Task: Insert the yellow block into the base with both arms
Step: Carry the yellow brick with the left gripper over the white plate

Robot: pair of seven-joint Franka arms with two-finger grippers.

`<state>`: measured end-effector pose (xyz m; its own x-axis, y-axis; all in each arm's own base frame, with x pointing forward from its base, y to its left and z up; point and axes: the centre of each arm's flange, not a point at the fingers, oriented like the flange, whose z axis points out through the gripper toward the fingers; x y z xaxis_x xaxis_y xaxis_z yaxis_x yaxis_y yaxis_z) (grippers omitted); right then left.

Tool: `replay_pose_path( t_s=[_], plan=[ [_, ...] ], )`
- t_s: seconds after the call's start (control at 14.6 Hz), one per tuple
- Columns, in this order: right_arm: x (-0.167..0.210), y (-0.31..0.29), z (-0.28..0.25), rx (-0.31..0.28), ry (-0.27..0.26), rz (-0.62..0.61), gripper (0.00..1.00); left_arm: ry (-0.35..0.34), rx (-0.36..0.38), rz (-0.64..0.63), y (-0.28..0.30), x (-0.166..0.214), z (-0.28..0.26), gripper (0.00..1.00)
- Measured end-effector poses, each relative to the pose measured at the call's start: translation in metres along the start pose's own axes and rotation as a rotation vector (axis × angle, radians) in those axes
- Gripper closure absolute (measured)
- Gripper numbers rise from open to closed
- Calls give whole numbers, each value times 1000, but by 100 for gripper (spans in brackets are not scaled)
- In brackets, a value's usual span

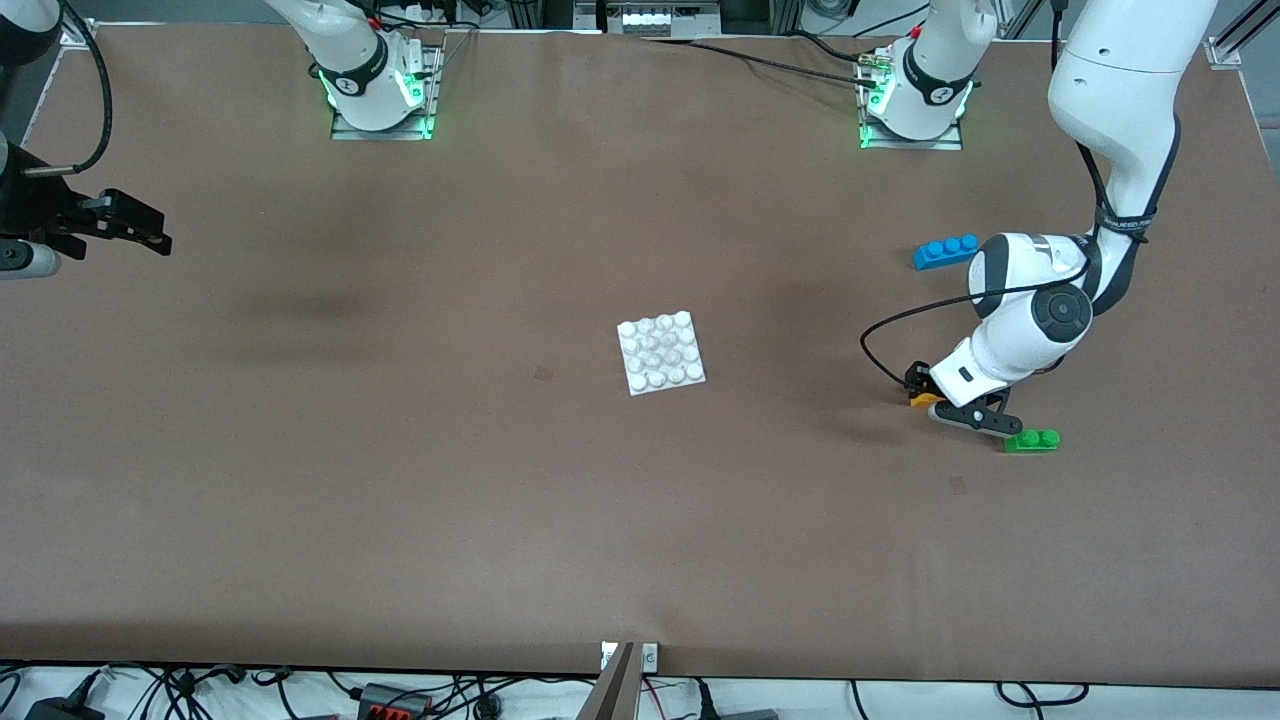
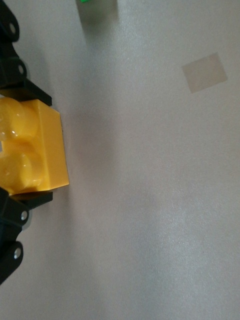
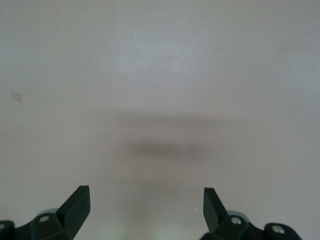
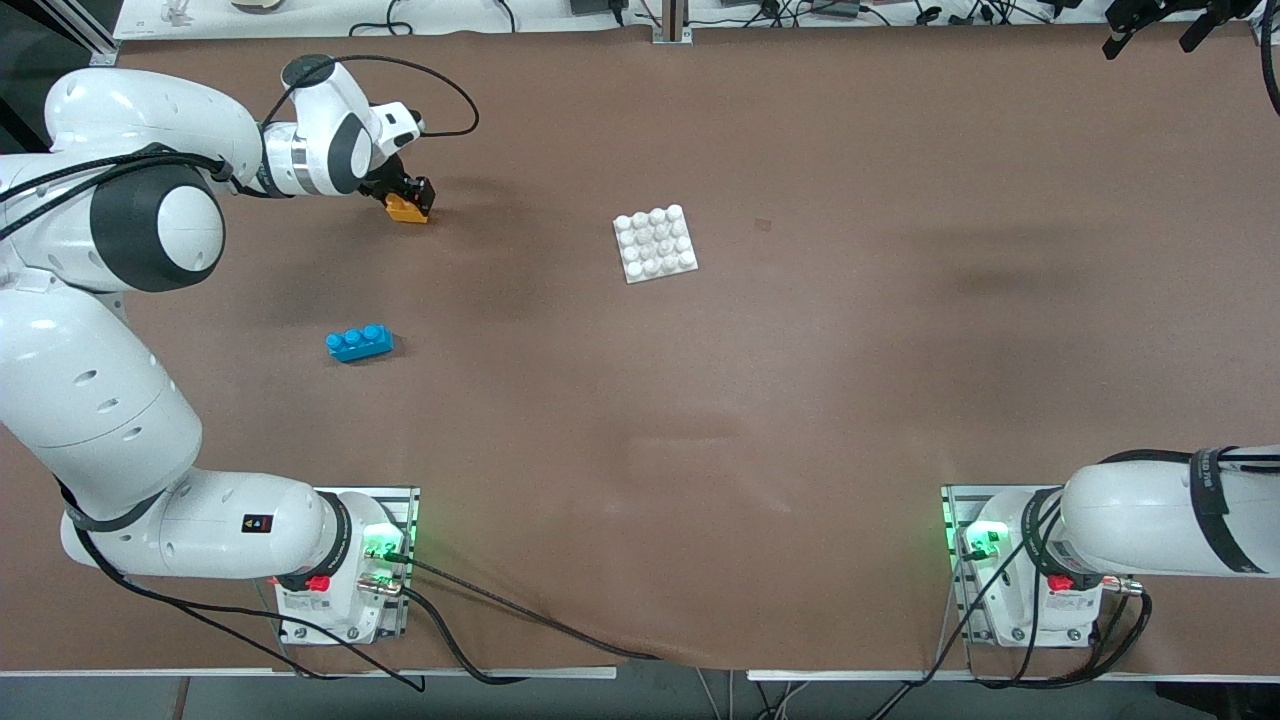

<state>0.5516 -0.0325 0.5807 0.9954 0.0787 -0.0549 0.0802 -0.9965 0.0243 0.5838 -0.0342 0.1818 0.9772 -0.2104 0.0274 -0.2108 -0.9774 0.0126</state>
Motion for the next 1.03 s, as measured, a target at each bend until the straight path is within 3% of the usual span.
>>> replay_pose_path(
  t_s=[0.34,0.48,0.82,1.03],
  plan=[
    [-2,-2,-10,-11,-10,-1,0,-3,-5,9,6,1,-3,32],
    [1,-2,-12,-11,14,10,0,-21,-10,12,8,2,-4,32],
    [8,1,-7,18,39,60,0,-149,-52,-2,35,16,-34,32],
    [7,11,-4,20,32,77,0,-213,-133,-59,86,31,-69,32]
  ],
)
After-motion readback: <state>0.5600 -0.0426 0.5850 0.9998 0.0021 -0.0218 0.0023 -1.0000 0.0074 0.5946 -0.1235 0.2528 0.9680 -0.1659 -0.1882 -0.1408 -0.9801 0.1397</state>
